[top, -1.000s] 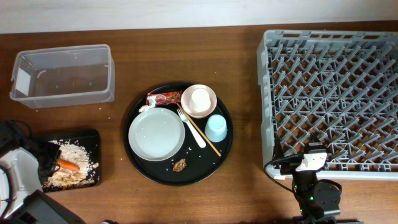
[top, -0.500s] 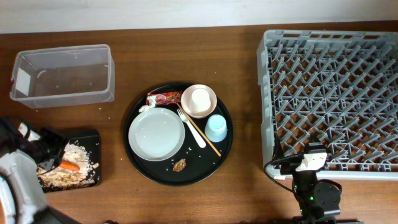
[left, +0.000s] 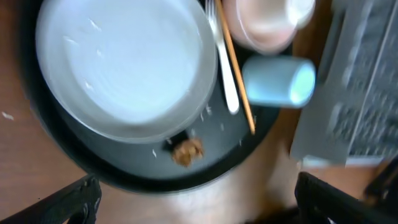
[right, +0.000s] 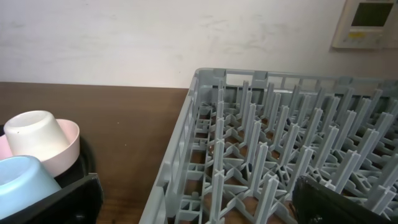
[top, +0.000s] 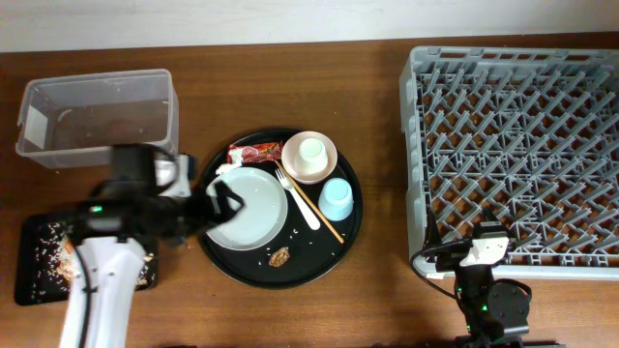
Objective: Sort waste into correct bins and load items into the dishwasher rack
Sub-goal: 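Reach to the brown shell and grasp it with the left gripper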
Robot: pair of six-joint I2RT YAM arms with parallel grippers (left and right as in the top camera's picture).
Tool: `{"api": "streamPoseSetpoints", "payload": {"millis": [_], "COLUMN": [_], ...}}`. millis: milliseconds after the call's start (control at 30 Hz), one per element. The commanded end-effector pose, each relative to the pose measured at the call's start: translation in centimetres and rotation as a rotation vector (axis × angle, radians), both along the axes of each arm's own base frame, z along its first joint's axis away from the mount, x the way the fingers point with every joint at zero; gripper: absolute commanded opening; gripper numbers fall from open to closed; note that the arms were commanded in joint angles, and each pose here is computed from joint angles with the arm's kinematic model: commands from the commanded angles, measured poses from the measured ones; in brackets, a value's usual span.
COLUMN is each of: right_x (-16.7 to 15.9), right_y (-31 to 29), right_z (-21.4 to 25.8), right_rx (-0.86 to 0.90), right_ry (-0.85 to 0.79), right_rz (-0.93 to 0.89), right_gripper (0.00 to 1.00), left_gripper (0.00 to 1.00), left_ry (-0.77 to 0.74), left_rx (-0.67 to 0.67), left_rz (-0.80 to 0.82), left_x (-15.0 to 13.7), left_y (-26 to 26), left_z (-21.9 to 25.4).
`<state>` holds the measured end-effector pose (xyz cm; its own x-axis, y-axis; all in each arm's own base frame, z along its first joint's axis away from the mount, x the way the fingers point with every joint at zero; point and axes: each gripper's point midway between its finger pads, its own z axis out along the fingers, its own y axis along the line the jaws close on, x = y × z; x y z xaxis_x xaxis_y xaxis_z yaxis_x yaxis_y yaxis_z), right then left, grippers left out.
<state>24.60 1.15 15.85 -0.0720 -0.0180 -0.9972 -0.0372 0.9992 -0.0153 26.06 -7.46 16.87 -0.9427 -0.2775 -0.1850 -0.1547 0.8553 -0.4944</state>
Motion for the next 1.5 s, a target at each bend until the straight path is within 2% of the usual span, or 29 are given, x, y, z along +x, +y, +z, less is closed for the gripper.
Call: {"api": "streamPoseSetpoints", "payload": {"millis": [0,167,367,567,767,1033,1067,1133,1267,1467], "right_x": [0.0,0.0,0.0,0.0,0.0,0.0,0.0,0.0,0.0,0.0], "right_y": [-0.2,-0.2,-0.2,-0.2,-0.2,-0.2,-0.2,-0.2,-0.2,-0.2], "right_z": [-0.3,-0.3,-0.3,-0.3,-0.3,-0.3,-0.3,-0.3,-0.3,-0.3], "right_rx": [-0.006,-0.006,-0.006,-0.006,-0.006,-0.006,-0.006,-0.006,-0.006,-0.006], "right_ry": [0.005,0.005,0.005,0.005,0.005,0.005,0.005,0.005,0.005,0.005], "right_rz": [-0.005,-0.005,-0.005,-0.005,-0.005,-0.005,-0.005,-0.005,-0.006,-0.006], "right_gripper": [0.99,0.99,0.99,0.99,0.99,0.99,0.99,0.99,0.99,0.99], "left_gripper": [0.99,0.97,0.92,0.91,0.91,0.89,0.85,0.83,0.72,0.69], "left_ry": [0.047,0.164,0.223,0.274,0.347,0.353,0.348,0.351,0.345,0.326], "left_rx": [0.103,0.215,0.225,0.256,0.298,0.354,0.363,0.366,0.364,0.391], "left_rz": [-0.093,-0.051,-0.062,-0.116,-0.115,-0.106,-0.103,-0.103,-0.102,-0.095], "left_x": [-1.3,-3.3,-4.1,-4.6,-4.8,-4.5,-4.3,-4.2,-4.1,-3.7], "left_y": [-2.3,-4.3,-6.9,-9.1,-9.2,-8.5,-8.4,-8.4,-8.5,-8.0], "left_z": [-1.6,-5.4,-8.9,-11.6,-14.4,-15.7,-15.9,-16.2,-16.2,-16.4]}}
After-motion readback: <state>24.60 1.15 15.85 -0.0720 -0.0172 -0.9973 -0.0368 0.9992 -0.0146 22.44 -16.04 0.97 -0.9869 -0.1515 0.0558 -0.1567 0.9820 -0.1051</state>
